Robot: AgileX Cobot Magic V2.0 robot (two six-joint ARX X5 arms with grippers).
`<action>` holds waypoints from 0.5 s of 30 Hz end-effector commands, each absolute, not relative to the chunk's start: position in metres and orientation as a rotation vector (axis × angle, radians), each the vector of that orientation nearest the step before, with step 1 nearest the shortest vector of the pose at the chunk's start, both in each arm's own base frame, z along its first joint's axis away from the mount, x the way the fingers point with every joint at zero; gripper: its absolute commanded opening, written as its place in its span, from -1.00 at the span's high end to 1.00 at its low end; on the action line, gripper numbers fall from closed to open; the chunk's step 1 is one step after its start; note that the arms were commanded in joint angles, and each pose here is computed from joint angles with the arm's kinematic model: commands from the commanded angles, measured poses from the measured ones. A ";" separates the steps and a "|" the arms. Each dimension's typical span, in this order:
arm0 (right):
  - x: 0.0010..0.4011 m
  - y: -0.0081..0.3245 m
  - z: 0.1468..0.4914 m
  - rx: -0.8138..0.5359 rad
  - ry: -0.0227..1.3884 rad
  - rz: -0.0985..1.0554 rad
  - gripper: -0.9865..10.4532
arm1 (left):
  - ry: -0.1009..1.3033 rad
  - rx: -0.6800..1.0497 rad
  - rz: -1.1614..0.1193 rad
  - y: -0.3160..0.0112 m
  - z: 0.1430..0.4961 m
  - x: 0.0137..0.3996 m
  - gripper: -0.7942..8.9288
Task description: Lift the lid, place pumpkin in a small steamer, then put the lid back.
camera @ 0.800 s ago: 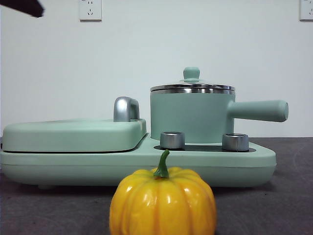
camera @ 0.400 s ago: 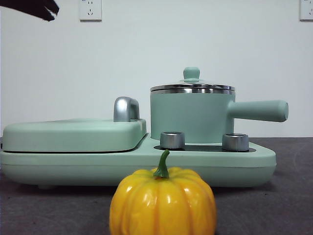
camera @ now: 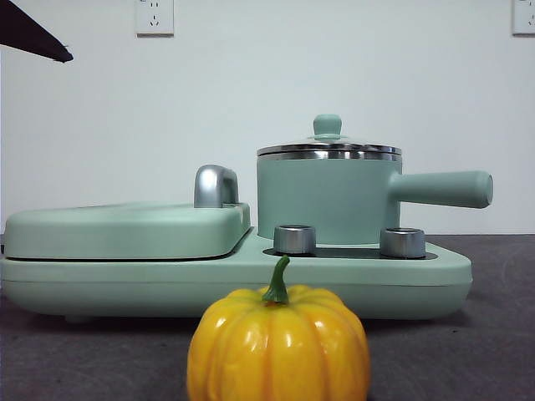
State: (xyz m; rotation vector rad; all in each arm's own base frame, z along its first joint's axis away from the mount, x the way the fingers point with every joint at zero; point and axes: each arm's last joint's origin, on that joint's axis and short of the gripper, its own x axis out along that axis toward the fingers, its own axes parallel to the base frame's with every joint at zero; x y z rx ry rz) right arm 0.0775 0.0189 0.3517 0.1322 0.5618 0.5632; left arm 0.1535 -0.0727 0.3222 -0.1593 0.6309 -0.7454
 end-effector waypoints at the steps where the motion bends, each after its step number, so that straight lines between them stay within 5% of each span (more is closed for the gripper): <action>1: 0.077 0.019 0.356 0.120 0.540 0.571 0.04 | 0.627 -0.188 -0.747 -0.075 0.330 0.157 -0.11; 15: 0.076 0.022 0.356 0.111 0.543 0.607 0.04 | 0.842 -0.115 -0.684 -0.107 0.372 0.229 -0.05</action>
